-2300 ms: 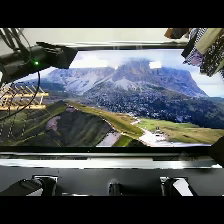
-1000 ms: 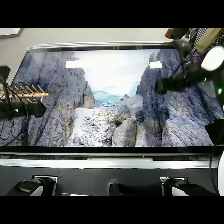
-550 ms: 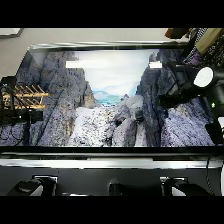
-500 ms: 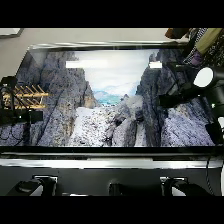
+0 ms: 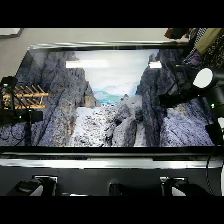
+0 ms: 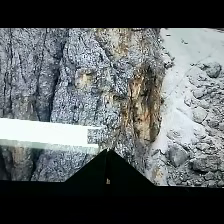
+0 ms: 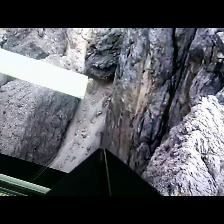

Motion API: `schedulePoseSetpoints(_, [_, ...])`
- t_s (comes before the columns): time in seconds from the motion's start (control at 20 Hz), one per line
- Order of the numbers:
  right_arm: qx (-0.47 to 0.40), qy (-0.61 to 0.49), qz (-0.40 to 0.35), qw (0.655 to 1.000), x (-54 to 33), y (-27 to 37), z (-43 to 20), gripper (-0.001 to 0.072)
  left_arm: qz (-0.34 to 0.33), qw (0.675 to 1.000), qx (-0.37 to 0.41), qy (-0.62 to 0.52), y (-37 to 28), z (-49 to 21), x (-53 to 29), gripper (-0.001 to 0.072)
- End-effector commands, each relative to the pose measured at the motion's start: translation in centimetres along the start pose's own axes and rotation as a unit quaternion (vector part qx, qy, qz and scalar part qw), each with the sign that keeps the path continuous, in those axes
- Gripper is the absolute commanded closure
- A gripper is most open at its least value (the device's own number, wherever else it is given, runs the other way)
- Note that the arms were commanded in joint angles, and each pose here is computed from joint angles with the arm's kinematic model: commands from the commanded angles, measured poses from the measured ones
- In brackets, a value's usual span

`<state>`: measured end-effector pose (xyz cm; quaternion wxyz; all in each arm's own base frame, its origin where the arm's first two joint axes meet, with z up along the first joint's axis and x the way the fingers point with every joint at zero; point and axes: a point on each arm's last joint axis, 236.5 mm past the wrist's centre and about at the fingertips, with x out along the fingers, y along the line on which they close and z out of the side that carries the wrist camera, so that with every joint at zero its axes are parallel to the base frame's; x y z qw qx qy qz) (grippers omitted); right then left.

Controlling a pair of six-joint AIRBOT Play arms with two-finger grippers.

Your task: Fold the clothes and pants, and hang the long-sleeved shirts on hangers.

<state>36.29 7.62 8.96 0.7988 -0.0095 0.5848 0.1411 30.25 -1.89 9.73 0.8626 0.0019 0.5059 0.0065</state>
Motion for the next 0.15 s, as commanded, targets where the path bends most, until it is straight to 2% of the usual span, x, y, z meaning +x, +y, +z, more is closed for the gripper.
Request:
schedulePoseSetpoints(0.0, [0.0, -0.001, 0.0, 1.0, -0.01, 0.03, 0.03, 0.0682, 0.001, 1.0, 0.0, 0.0, 0.05, 0.01, -0.01, 0.0676])
schedulePoseSetpoints(0.1, [0.0, -0.001, 0.0, 1.0, -0.01, 0.03, 0.03, 0.0682, 0.001, 1.0, 0.0, 0.0, 0.05, 0.01, -0.01, 0.0676])
